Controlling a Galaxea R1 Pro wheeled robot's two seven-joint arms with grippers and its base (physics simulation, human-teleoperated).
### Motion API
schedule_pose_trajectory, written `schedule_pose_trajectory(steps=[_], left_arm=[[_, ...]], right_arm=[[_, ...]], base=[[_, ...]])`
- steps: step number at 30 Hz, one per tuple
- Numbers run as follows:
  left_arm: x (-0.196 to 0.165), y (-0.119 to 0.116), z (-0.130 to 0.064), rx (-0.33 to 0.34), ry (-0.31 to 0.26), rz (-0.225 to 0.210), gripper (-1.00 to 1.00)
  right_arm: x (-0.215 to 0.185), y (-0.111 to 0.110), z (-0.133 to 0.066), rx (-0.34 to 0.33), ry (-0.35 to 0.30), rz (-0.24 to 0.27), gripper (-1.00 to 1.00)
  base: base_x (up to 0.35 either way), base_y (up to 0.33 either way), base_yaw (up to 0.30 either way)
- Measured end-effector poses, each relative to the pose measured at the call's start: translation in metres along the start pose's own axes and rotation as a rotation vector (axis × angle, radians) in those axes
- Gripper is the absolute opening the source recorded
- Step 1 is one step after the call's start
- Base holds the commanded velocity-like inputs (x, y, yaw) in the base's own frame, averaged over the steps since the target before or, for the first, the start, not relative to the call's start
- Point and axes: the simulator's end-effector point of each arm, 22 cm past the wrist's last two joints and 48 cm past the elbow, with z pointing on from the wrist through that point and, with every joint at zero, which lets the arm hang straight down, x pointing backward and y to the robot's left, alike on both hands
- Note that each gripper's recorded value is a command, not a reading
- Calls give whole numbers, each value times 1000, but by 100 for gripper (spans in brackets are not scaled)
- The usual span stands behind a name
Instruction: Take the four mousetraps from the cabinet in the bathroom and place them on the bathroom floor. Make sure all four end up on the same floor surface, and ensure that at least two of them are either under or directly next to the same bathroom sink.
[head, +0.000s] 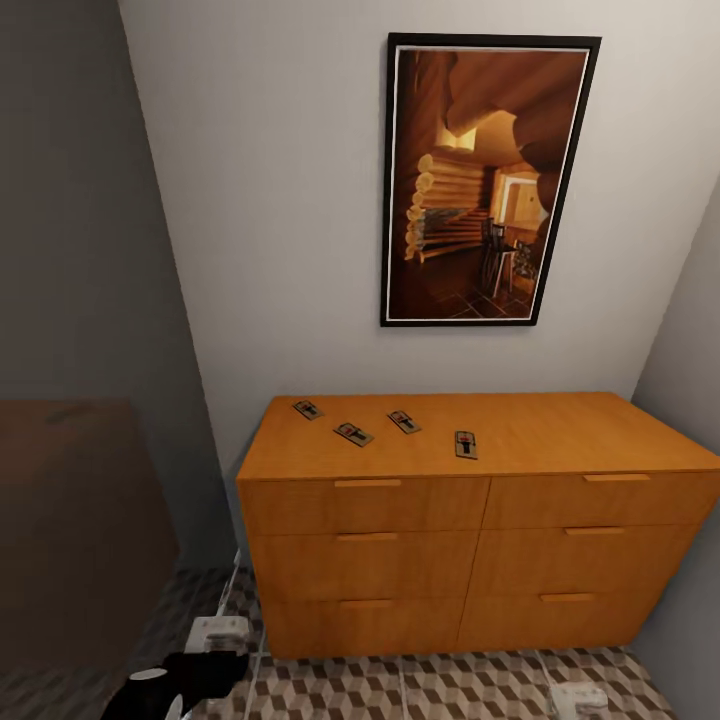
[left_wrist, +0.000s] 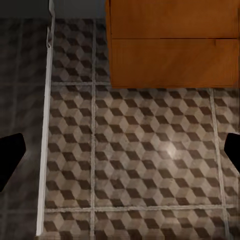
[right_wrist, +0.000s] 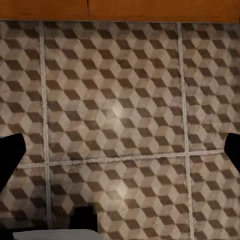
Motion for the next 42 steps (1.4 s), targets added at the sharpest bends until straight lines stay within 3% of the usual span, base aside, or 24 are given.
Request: schedule_pose_trajectory(steps=[2,7,11,18,19,25,31,32,33,36,37,42], left_arm=[[-44,-11,-9,18,-22,3,100],[-111,-45,-25,71,-93,25,100],[-150,-70,-37,106,-147,48,100],[-245,-136,-80,190,-302,142,100],[-246,-135,-81,188,-303,144,100],[-321,-179,-132,234,-438,219,100],[-391,-197,-187,247,-579,256,100],[-391,-197,-187,246,-580,257,100],[-410,-199,-204,247,-620,265,100],[-438,-203,-231,246,-680,276,100],[-438,-203,-231,246,-681,276,100],[-473,-205,-261,232,-741,293,100]], right_arm=[[-37,-10,-20,15,-48,12,100],[-83,-32,-56,47,-106,49,100],[-104,-44,-72,64,-122,72,100],[-160,-63,-98,82,-145,124,100],[-160,-63,-98,81,-145,124,100],[-211,-93,-120,122,-232,150,100],[-266,-127,-150,170,-336,161,100],[-266,-127,-150,169,-336,162,100],[-286,-136,-163,181,-375,167,100],[-319,-145,-184,190,-439,178,100],[-320,-145,-184,189,-440,179,100],[-371,-156,-222,196,-545,199,100]], base=[[0,0,0],[0,0,0],[0,0,0],[0,0,0],[0,0,0],[0,0,0],[0,0,0],[0,0,0],[0,0,0],[0,0,0],[0,0,0],[0,0,0]])
